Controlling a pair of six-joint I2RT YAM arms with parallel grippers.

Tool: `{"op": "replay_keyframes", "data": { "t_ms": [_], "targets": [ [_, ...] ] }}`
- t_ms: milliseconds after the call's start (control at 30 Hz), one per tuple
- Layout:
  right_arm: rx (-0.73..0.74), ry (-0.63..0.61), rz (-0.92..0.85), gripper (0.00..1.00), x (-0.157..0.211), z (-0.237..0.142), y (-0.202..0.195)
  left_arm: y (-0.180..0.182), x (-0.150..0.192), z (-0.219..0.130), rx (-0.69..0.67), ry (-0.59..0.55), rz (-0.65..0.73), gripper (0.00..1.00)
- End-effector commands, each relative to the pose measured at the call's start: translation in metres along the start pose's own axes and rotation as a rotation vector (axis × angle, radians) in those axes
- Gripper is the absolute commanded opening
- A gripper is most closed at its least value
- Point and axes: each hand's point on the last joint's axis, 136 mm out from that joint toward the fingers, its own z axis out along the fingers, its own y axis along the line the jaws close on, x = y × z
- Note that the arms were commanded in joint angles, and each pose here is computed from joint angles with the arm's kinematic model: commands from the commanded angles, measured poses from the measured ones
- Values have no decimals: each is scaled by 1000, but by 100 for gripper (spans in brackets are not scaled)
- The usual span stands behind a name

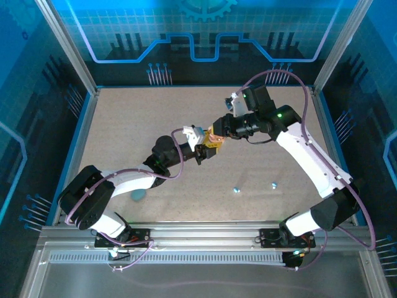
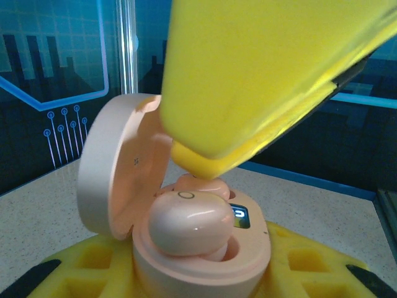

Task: Insert wireless bluetooth earbuds into charging case

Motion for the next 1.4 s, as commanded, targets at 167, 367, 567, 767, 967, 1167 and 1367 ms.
{"op": "replay_keyframes", "data": {
  "t_ms": [167,367,567,767,967,1167,1367],
  "targets": [
    [34,27,-60,34,4,1,8,-5,-34,4,15,-89,53,33],
    [121,34,-109,33,4,3,2,-5,-34,4,15,-88,53,33],
    [198,41,-138,29,5,5,-5,-5,-35,5,15,-90,53,33],
    [260,29,-92,27,3,2,-14,-4,-34,4,10,-88,52,33],
    [215,38,-46,26,5,2,-4,-4,-33,4,7,-86,52,33],
    [177,71,-17,25,11,7,3,-2,-32,4,-3,-84,52,33],
    [158,34,-42,27,7,-2,12,-1,-31,3,-9,-82,55,33]
  ]
}}
